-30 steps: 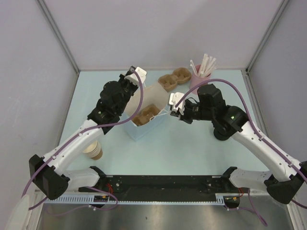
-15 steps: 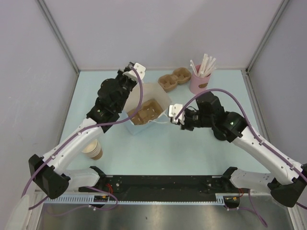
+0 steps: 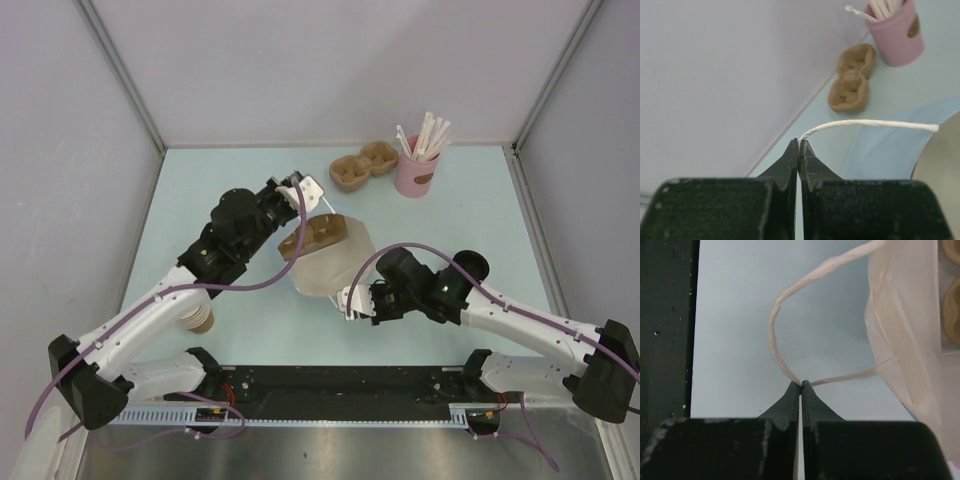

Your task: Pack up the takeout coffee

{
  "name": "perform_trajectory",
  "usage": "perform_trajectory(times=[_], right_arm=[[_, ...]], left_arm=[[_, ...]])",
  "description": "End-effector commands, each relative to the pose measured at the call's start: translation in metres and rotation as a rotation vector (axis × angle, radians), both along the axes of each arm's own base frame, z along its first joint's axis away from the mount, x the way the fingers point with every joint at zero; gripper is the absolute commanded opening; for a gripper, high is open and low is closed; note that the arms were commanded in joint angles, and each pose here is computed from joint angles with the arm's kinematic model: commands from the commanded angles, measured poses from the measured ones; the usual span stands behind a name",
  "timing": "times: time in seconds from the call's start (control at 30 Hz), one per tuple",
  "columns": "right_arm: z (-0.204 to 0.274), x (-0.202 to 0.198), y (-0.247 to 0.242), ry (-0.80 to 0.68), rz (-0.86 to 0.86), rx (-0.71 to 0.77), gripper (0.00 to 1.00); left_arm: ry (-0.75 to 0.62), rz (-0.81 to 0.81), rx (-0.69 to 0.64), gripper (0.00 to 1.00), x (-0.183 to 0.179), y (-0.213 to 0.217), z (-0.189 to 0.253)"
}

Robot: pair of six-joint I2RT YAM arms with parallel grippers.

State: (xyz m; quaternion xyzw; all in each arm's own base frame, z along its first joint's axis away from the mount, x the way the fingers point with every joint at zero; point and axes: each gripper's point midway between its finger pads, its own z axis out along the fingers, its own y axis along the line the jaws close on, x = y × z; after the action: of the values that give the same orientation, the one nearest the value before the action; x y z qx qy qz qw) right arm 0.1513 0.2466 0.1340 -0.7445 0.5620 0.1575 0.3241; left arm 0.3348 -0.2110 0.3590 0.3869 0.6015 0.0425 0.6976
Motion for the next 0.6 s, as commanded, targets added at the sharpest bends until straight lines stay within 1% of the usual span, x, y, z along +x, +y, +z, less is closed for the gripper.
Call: perform_trajectory(times=[0.0,0.23,0.33,0.43,0.47,0.57], right_arm=[[-0.012,-0.002,0.000,-0.026,0.023,-0.040,0.00],[-0.013,-0.010,-0.003,-0.022,0.048,-0.042,0.00],[-0.010,-0.009,-0.002,-0.035,0.047,-0.033,0.00],[-0.003,-0.004,0.000,-0.066,0.030,-0.010,0.00],[0.002,-0.001,0.000,-0.085,0.020,0.004,0.00],[0.020,0.020,0.003,-0.180,-0.046,0.039,0.00]], left_arm=[[0.030,-0.151,0.040,0.02,-0.028,-0.013,-0.012],[0.096,-0.281,0.048,0.02,-0.047,-0.027,-0.027],[0.099,-0.281,0.047,0.02,-0.048,-0.027,-0.029],[0.066,-0.217,0.022,0.02,-0.037,-0.022,-0.021],[0.029,-0.138,0.001,0.02,-0.028,-0.011,-0.011],[-0.035,-0.024,-0.035,0.03,-0.013,0.002,0.006]])
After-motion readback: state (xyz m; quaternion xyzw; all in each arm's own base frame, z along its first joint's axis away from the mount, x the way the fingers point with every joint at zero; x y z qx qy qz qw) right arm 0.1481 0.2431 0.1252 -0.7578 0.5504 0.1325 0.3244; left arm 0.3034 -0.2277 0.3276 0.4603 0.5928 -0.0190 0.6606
